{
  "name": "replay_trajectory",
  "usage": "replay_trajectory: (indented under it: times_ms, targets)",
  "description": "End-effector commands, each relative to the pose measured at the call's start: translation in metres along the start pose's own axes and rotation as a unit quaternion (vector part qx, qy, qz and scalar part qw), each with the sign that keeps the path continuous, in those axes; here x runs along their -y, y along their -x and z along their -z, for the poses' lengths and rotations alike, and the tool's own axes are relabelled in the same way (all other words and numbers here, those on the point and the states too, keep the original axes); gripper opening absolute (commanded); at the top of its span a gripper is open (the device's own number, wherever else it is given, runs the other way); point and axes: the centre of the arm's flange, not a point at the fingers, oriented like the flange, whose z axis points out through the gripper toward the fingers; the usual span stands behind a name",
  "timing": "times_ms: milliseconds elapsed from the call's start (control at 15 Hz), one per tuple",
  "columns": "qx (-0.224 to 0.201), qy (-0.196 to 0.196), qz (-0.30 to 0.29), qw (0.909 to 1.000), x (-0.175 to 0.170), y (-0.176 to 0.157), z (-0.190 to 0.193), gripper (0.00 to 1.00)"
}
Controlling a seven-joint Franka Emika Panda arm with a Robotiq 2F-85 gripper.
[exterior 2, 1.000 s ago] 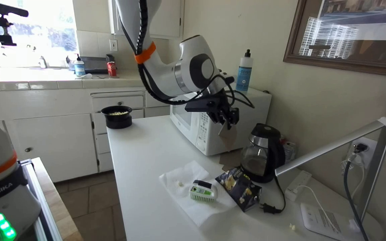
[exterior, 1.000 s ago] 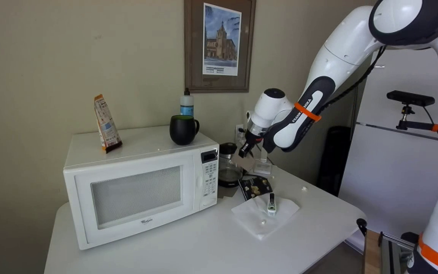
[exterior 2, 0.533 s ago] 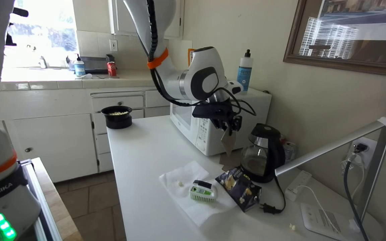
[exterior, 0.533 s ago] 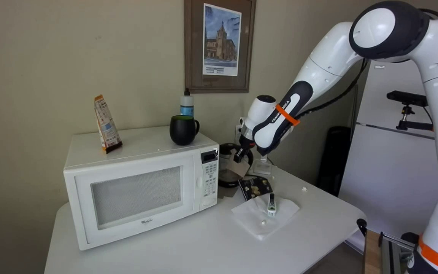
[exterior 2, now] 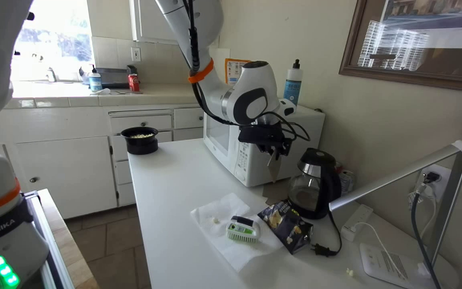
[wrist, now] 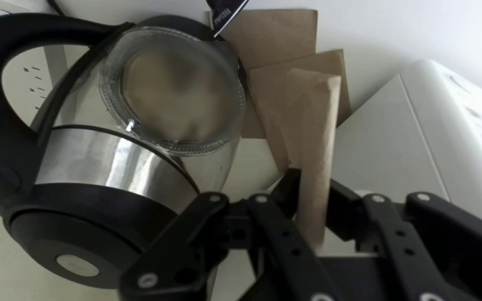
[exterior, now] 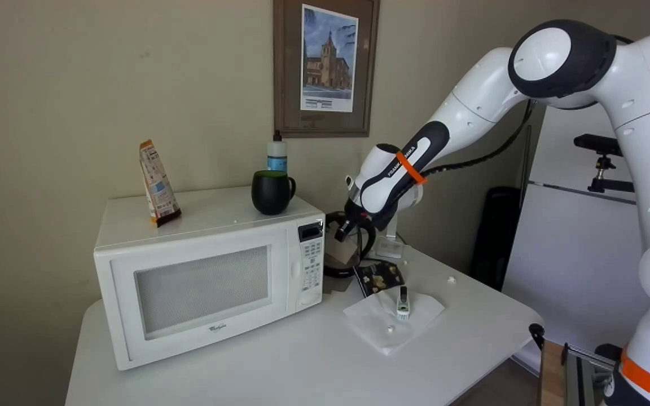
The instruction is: Move the brown paper to the right
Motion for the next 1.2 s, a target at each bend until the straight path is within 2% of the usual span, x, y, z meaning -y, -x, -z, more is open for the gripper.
replay_trajectory:
  times_ms: [0, 67, 133, 667, 933, 1133]
  targets:
    - [0.01, -0.026, 0.014, 0.9995, -0.008, -0.002, -0.023, 0.03]
    - [0.011, -0.031, 0.022, 0.9992, -0.007, -0.002, -0.028, 0.36]
    - [0.011, -0.035, 0.029, 0.9989, -0.005, -0.002, -0.03, 0.36]
    - [0.024, -0.017, 0.075, 0.9967, -0.008, -0.008, -0.04, 0.97]
    - [0.03, -0.019, 0.077, 0.9964, -0.009, -0.014, -0.035, 1.0]
    - [0.046, -0.076, 0.094, 0.9916, 0.009, -0.012, -0.014, 1.0]
